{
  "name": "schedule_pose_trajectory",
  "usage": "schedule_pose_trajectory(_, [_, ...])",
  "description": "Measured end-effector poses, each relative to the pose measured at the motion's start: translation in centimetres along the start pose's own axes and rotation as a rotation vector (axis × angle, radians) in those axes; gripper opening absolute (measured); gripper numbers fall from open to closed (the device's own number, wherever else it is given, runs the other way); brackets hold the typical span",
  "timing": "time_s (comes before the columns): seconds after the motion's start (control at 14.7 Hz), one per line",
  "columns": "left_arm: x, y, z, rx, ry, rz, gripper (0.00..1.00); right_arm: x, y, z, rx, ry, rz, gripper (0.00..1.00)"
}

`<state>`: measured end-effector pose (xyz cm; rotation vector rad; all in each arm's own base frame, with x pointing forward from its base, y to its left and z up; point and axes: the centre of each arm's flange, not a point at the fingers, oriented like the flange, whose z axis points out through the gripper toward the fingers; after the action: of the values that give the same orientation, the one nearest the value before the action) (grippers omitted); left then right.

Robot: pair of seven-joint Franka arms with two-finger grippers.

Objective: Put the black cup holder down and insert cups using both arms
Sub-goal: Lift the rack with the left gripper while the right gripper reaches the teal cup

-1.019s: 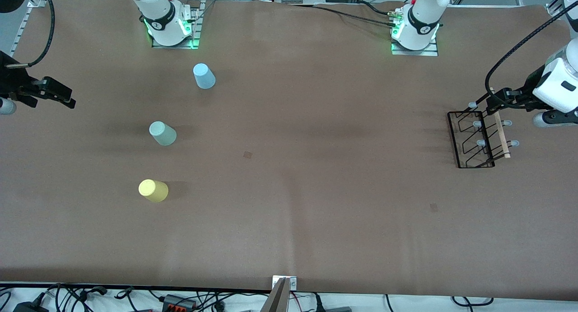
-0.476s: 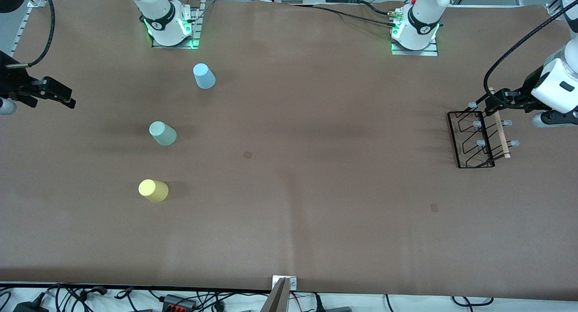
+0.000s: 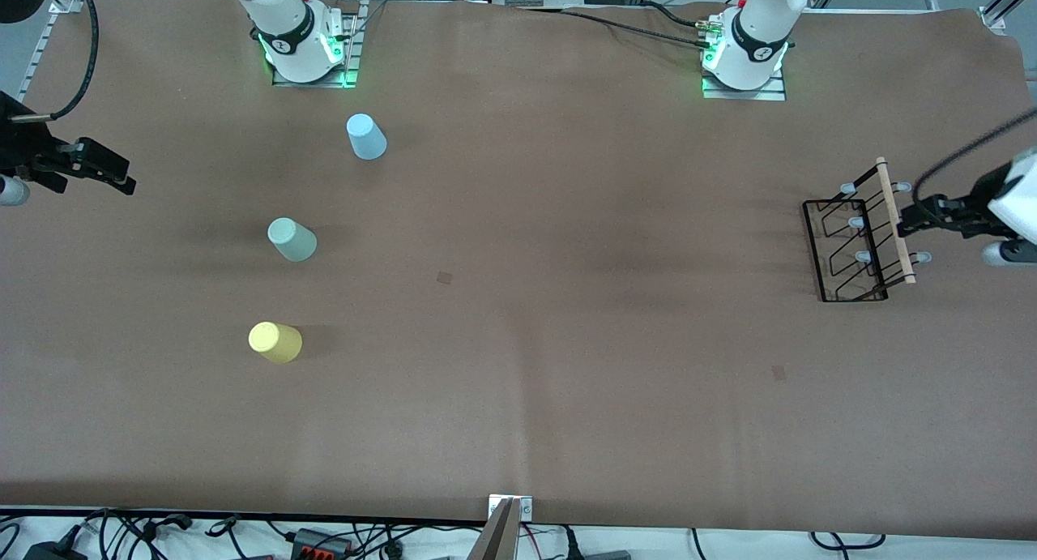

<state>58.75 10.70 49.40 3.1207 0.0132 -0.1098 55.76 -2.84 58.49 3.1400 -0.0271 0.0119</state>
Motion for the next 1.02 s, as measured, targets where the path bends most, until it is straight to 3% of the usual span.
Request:
schedule_pose_trajectory(0.27, [0.3,-4.0,4.9,-0.003,0.027,0.053,1.0,0.0,0.0,0.0,0.0,0.0,0.0,1.0])
schedule_pose_trajectory(0.54, [-1.9,-7.6,9.8,-0.002,0.036,0.093,1.0,0.1,0.0,0.4,0.0,-0.007,0.0,1.0])
schedule_pose_trajectory(1.02, [-7.3,-8.7,14.5,-0.019,-0.015,0.079,0.95,2.3,-3.2,6.7,-0.003,-0.115,-0.054,1.0])
